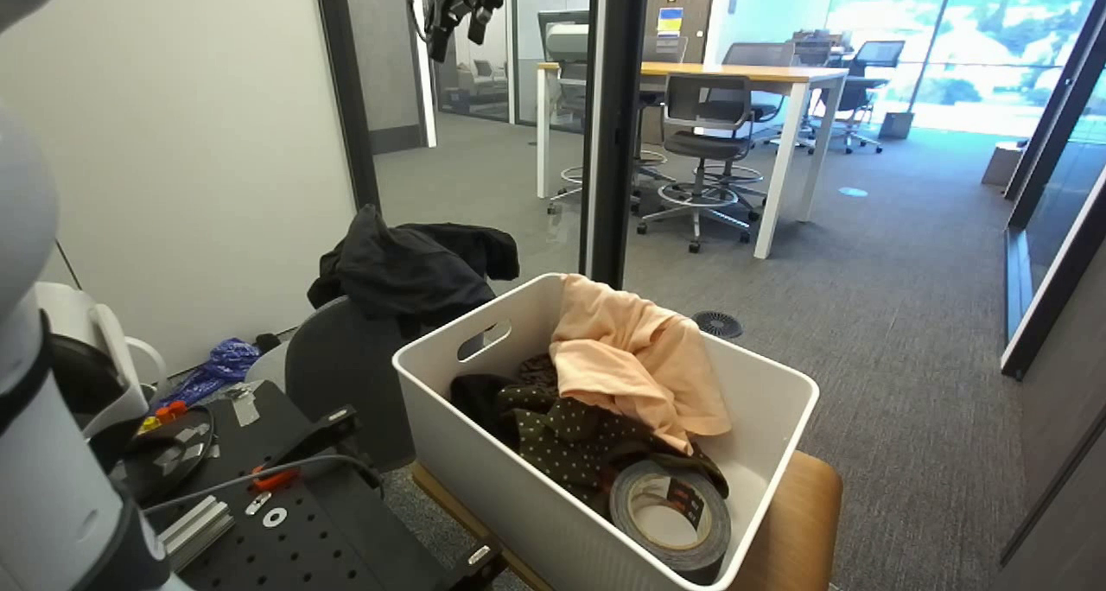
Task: Pick up one cloth from the box and put it on the headrest of the chair
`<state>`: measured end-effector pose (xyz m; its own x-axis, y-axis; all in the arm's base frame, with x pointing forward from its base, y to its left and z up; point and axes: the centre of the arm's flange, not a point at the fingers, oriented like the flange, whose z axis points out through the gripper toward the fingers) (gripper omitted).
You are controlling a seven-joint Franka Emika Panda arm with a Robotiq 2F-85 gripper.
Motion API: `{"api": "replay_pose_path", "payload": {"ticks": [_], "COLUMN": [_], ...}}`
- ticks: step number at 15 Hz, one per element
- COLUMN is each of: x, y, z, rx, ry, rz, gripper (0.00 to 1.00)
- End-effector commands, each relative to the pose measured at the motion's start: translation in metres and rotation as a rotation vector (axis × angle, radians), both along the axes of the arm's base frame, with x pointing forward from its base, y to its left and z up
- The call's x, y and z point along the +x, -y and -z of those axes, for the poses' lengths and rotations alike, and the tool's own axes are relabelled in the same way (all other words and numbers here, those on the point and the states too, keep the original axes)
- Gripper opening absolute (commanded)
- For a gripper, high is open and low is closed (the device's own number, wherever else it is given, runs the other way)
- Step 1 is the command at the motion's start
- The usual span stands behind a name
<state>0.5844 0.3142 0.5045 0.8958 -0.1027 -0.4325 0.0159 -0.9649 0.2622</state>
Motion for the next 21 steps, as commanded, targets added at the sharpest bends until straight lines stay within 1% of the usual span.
{"api": "replay_pose_path", "payload": {"ticks": [1, 4, 5, 7, 9, 12, 13, 16, 18, 21], "x": [-0.070, -0.087, -0.095, -0.106, -0.119, -0.141, -0.150, -0.175, -0.193, -0.221], "y": [0.034, 0.033, 0.030, 0.027, 0.027, 0.036, 0.041, 0.061, 0.072, 0.086], "z": [-0.016, -0.036, -0.044, -0.054, -0.062, -0.064, -0.062, -0.050, -0.042, -0.034], "rx": [0.057, 0.085, 0.099, 0.115, 0.125, 0.115, 0.100, 0.087, 0.079, 0.068], "ry": [0.095, 0.152, 0.189, 0.237, 0.263, 0.224, 0.207, 0.179, 0.190, 0.232], "rz": [-0.040, -0.027, -0.028, -0.033, -0.027, 0.017, 0.025, 0.027, 0.032, 0.066], "gripper": [1.00, 1.00, 1.00, 1.00, 1.00, 1.00, 1.00, 1.00, 1.00, 1.00]}}
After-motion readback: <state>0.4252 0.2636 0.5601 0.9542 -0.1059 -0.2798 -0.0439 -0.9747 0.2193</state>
